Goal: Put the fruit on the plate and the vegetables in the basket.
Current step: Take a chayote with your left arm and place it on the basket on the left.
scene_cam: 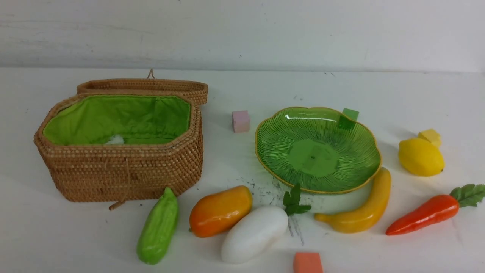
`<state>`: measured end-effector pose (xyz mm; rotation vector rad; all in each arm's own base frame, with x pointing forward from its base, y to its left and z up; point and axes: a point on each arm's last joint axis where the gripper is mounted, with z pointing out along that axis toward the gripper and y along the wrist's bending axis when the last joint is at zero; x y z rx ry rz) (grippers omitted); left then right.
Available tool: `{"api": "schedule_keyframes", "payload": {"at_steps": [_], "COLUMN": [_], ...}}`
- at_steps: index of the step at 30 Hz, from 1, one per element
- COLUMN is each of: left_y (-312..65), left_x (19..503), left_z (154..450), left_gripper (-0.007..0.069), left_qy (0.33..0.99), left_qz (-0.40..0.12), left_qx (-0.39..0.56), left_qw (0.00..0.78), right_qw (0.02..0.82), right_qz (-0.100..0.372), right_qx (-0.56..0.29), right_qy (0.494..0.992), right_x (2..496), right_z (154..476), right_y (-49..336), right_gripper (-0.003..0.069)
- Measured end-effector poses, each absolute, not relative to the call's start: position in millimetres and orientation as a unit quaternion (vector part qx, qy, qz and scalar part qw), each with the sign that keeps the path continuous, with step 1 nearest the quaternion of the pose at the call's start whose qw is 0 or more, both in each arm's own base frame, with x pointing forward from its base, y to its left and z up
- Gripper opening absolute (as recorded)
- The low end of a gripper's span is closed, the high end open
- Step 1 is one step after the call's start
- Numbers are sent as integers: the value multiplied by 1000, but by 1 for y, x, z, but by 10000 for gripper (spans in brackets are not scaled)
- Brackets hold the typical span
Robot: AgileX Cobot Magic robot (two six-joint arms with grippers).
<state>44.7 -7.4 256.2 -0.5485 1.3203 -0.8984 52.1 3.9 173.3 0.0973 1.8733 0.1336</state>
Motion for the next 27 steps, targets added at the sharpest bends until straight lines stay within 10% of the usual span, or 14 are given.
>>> {"api": "schedule_keyframes", "payload": {"at_steps": [14, 27], "left_y": [-31, -57], "left_x": [66, 140], "left_z": [326, 343], "left_gripper": [-13, -13], "left_qy": [796, 917], "left_qz": [-285, -221], "left_qx": [-84, 20], "left_qw": [527, 333], "right_qw": [642, 503], "right_qz": [309, 225], "right_qx": [278, -106], "right_qy": [645, 828], "right_x": [56, 21], "right_z": [201, 383], "right_y": [4, 39], "right_gripper": [228, 81]}}
